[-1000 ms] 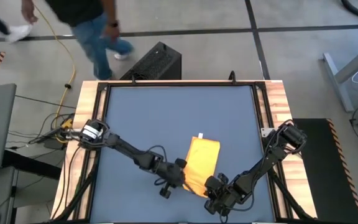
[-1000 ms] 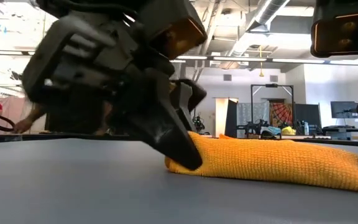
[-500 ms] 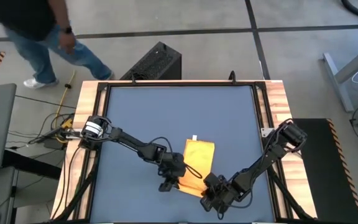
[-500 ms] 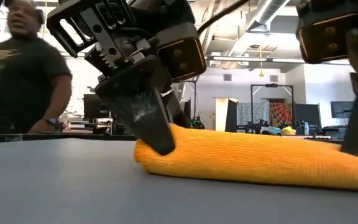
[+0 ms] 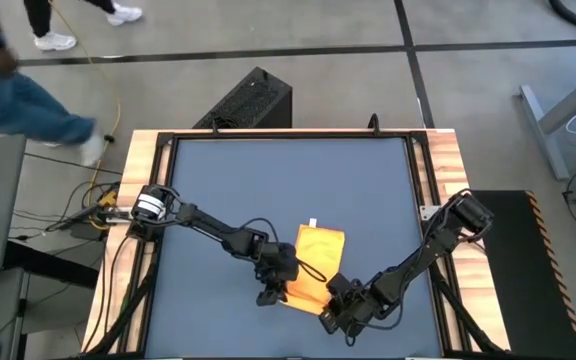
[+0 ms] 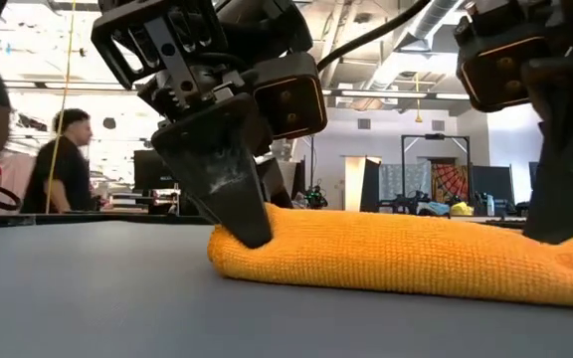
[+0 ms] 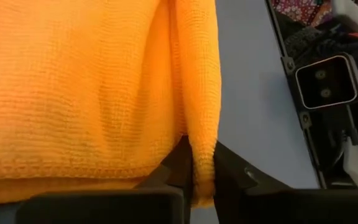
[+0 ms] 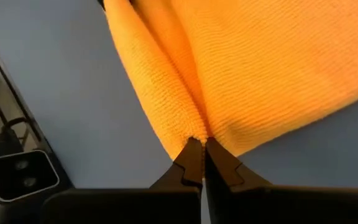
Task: Roll towel into tight, uniform cylinder
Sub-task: Roll the orange towel
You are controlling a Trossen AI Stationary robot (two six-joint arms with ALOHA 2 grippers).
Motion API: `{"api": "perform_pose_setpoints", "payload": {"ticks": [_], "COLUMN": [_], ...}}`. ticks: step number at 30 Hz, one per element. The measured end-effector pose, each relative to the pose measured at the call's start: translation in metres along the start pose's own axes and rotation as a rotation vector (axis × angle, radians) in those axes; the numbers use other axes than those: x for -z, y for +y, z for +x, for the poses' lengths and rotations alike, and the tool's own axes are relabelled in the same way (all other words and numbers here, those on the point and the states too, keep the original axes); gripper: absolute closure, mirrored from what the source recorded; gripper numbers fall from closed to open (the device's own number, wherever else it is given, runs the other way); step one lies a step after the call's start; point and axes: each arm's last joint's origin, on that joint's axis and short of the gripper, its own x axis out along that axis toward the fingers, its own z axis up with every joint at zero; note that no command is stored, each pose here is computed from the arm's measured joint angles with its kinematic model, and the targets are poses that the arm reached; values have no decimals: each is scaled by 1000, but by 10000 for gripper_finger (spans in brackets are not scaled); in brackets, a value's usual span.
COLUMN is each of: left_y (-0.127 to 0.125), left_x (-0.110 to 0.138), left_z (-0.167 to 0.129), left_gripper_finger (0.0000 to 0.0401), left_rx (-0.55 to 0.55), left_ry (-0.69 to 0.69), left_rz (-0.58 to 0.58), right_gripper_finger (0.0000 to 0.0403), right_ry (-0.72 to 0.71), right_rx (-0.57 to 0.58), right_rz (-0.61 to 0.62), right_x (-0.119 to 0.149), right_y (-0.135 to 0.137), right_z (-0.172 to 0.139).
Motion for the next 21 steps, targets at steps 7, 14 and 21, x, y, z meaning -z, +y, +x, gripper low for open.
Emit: {"api": "perform_pose_setpoints", "payload": {"ticks": [7, 14, 21], "left_y": [4, 5, -29], "left_x": [-3, -7, -8], "left_z": [-4, -14, -28], "left_gripper_finger": [325, 314, 331], "left_rx": [-16, -47, -245], "left_ry": [33, 142, 122], "left_rz": [58, 78, 218], "right_gripper_finger": [383, 383, 383], "right_ry": [12, 15, 17], "right_rx": [41, 67, 92], "right_rz": [3, -13, -28], "right_x": [-10, -13, -14], "right_y": [-5, -8, -10], "right_z": [4, 5, 4]}}
